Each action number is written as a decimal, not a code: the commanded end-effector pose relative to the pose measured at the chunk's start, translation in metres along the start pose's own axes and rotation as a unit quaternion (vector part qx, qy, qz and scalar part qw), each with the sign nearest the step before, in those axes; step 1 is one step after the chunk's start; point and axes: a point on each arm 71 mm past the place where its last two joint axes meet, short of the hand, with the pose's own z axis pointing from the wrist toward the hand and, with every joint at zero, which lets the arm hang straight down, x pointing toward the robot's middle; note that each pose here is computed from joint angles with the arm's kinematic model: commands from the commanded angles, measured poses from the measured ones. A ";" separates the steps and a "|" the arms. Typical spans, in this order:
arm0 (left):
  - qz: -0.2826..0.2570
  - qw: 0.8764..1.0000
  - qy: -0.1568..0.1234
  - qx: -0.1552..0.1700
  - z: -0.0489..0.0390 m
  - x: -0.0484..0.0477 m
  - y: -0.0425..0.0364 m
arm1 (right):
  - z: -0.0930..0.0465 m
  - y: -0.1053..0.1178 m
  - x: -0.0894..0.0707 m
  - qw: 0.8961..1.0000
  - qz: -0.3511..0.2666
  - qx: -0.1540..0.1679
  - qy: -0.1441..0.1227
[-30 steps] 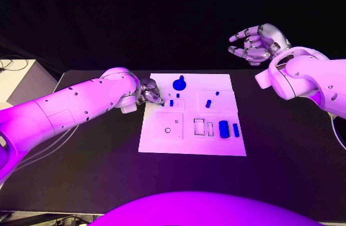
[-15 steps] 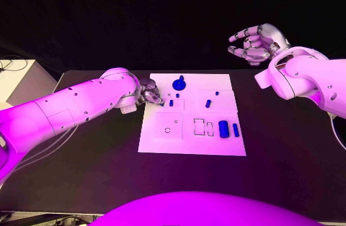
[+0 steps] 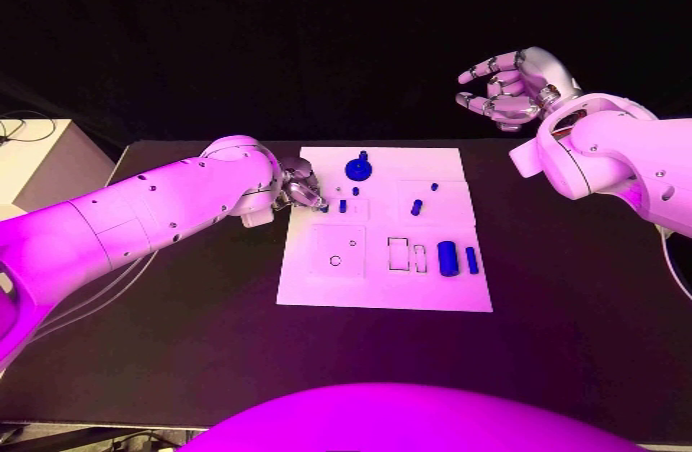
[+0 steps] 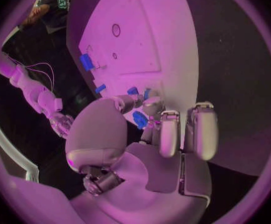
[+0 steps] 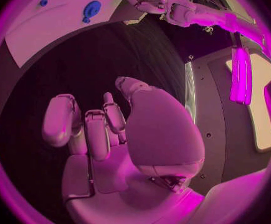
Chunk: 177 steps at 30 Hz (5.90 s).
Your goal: Assemble the parts on the task board
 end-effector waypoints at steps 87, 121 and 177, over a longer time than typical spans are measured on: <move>-0.019 1.000 -0.010 0.003 -0.0115 0.0024 0.0029 | -0.001 0.000 0.000 1.000 -0.003 -0.007 0.005; -0.029 0.952 -0.167 0.255 -0.0349 -0.0280 -0.0298 | 0.000 -0.006 -0.006 1.000 -0.004 -0.003 -0.008; 0.201 0.942 -0.179 0.201 0.0272 0.0008 -0.0606 | 0.001 0.000 -0.001 1.000 -0.001 -0.013 -0.003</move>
